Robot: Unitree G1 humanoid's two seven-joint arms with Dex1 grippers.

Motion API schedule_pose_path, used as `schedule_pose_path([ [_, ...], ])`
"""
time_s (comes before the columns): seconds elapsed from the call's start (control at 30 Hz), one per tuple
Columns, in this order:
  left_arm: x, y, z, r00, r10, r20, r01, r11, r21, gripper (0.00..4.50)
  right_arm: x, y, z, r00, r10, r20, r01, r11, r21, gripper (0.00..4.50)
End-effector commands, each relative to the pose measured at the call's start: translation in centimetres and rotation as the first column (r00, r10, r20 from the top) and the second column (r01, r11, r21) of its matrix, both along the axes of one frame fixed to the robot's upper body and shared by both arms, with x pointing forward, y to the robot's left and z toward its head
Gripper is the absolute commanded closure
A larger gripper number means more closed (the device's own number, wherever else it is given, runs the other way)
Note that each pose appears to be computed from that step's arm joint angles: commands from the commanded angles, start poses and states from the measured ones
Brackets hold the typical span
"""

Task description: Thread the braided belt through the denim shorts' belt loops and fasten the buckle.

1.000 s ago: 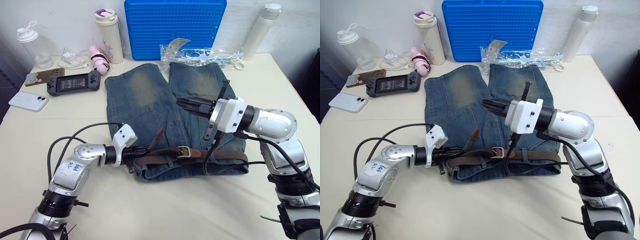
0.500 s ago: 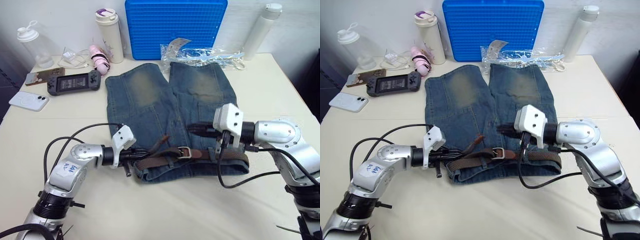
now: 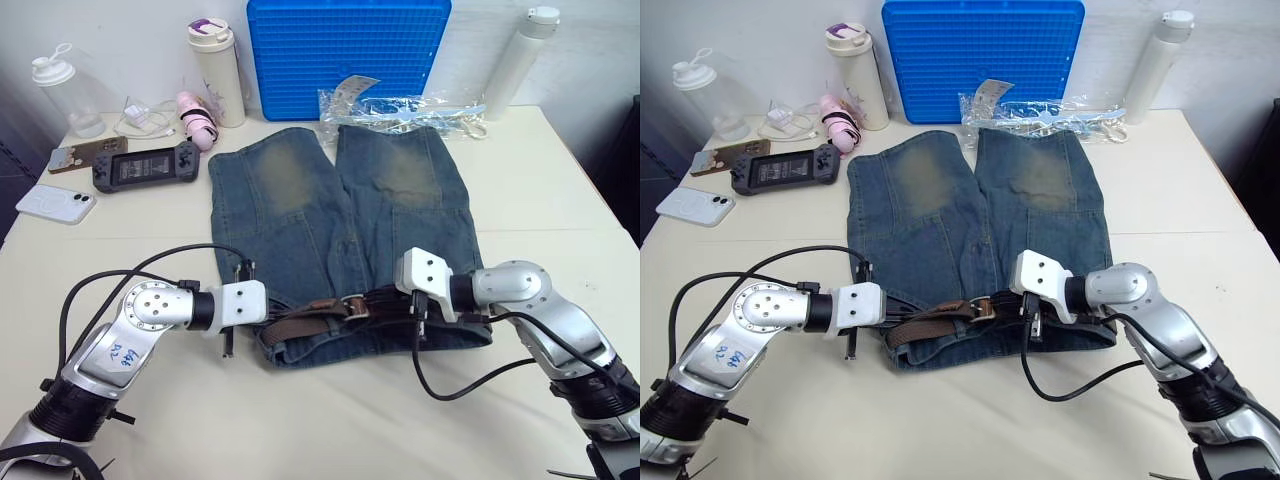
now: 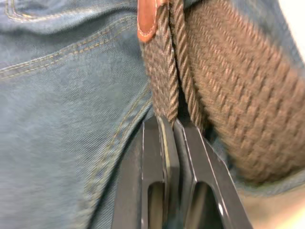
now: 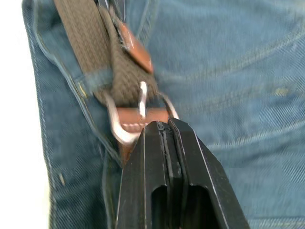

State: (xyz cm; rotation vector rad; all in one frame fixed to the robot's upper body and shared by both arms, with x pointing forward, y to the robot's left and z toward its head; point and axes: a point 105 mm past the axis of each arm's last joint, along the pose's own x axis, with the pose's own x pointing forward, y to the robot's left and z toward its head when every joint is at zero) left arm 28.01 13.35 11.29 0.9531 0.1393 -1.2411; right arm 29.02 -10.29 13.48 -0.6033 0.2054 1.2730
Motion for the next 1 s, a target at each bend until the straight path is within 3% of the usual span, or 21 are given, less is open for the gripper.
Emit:
schedule_pose_path([
  [0.03,-0.1,1.1,-2.6,1.0,-0.011,0.003,0.011,0.994,0.108,4.5,0.2,0.5,-0.2,1.0,0.022,0.001,-0.022,1.0,0.004,4.42],
  [0.33,-1.3,-0.4,-4.3,0.994,-0.109,0.019,0.105,0.985,0.137,4.5,0.2,1.0,1.1,0.998,0.058,-0.022,-0.057,0.997,0.061,4.42],
  [0.43,-0.8,-0.9,-3.7,0.997,-0.072,0.007,0.071,0.995,0.073,4.5,0.0,1.3,1.2,0.996,0.066,-0.052,-0.062,0.995,0.072,4.42],
  [0.57,0.6,-2.1,-1.2,0.998,0.049,-0.037,-0.053,0.989,-0.137,4.5,0.1,0.7,-0.2,0.996,0.04,-0.077,-0.039,0.999,0.017,4.42],
  [0.8,0.2,-2.7,-0.5,0.994,0.056,-0.092,-0.073,0.979,-0.192,4.5,0.2,0.6,-0.6,0.995,0.018,-0.094,-0.016,1.0,0.015,4.42],
  [0.9,0.3,-3.7,1.1,0.989,0.06,-0.139,-0.098,0.952,-0.289,4.5,0.4,-0.1,-1.2,0.994,-0.012,-0.109,0.01,1.0,-0.017,4.42],
  [1.0,0.1,-3.9,1.9,0.987,0.049,-0.153,-0.094,0.95,-0.297,4.5,0.4,-0.2,-1.3,0.993,-0.015,-0.12,0.014,1.0,-0.008,4.42],
])
